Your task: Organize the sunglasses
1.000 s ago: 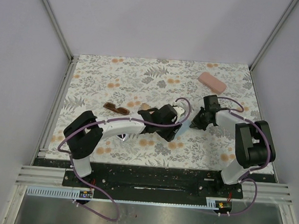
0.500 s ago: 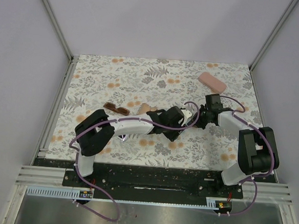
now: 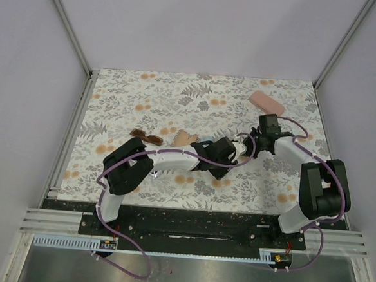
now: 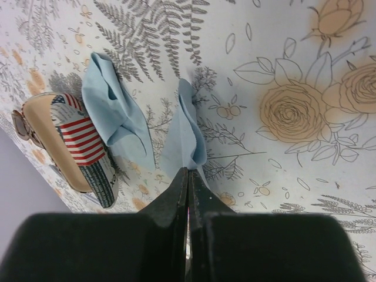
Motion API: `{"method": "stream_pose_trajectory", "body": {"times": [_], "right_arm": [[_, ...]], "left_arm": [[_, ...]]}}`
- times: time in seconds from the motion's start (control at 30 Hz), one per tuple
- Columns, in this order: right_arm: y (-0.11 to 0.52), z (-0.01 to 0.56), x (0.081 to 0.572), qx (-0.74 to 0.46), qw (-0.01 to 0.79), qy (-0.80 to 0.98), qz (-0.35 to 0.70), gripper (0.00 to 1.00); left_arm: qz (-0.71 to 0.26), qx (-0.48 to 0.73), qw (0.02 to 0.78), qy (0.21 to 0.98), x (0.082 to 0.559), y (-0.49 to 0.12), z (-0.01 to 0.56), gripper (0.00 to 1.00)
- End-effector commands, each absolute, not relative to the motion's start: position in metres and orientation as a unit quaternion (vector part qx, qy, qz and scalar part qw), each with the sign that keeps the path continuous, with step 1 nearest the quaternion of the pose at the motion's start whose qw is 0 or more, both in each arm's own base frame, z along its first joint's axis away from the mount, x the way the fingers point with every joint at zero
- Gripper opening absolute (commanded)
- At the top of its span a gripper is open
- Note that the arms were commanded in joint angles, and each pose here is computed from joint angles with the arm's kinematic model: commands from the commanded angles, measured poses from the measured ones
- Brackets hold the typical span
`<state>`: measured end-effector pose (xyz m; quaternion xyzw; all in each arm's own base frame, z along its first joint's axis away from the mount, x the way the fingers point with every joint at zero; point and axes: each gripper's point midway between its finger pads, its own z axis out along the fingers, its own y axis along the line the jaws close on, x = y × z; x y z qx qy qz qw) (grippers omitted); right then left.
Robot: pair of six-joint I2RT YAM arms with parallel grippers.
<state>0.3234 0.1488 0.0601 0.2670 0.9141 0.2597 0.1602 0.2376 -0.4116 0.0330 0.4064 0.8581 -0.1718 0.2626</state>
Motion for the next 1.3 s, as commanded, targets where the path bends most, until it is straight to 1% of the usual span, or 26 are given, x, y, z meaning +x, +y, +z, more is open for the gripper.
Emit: {"method": "stream_pose_trajectory", "body": {"times": [0.0,0.1,0.37,0.4,0.47,0.53,0.57,0.67,0.7,0.87,1.13,1.27], "right_arm": [[0.153,0.076,0.339,0.264,0.170,0.909,0.273,0.00],[0.154,0.076,0.341,0.263,0.167,0.909,0.276,0.00],[0.154,0.076,0.341,0.263,0.165,0.910,0.276,0.00],[0.154,0.076,0.341,0.264,0.165,0.909,0.276,0.00],[0.154,0.075,0.341,0.263,0.164,0.910,0.276,0.00],[0.154,0.075,0.341,0.264,0.165,0.910,0.275,0.00],[0.153,0.074,0.341,0.264,0.165,0.910,0.274,0.00],[0.152,0.075,0.342,0.264,0.166,0.910,0.273,0.00],[0.152,0.074,0.342,0.264,0.166,0.910,0.273,0.00],[0.159,0.079,0.345,0.239,0.165,0.913,0.288,0.00],[0.164,0.112,0.356,0.195,0.180,0.917,0.299,0.00],[0.183,0.122,0.357,0.172,0.170,0.915,0.325,0.00]], "left_arm": [[-0.176,0.415,0.299,0.841,0.247,-0.430,0.050,0.42],[-0.170,0.415,0.299,0.842,0.248,-0.430,0.047,0.42],[-0.138,0.413,0.282,0.855,0.254,-0.427,0.023,0.36],[-0.135,0.413,0.276,0.857,0.253,-0.426,0.018,0.34],[-0.133,0.412,0.272,0.859,0.253,-0.426,0.013,0.26],[-0.130,0.410,0.271,0.861,0.254,-0.426,0.011,0.14],[-0.127,0.408,0.271,0.863,0.254,-0.425,0.010,0.10],[-0.123,0.405,0.273,0.864,0.254,-0.421,0.012,0.01],[-0.122,0.403,0.276,0.864,0.255,-0.421,0.014,0.00],[-0.137,0.396,0.290,0.860,0.254,-0.422,0.039,0.00],[-0.179,0.372,0.291,0.863,0.247,-0.416,0.086,0.00],[-0.218,0.358,0.266,0.868,0.239,-0.401,0.097,0.00]]}}
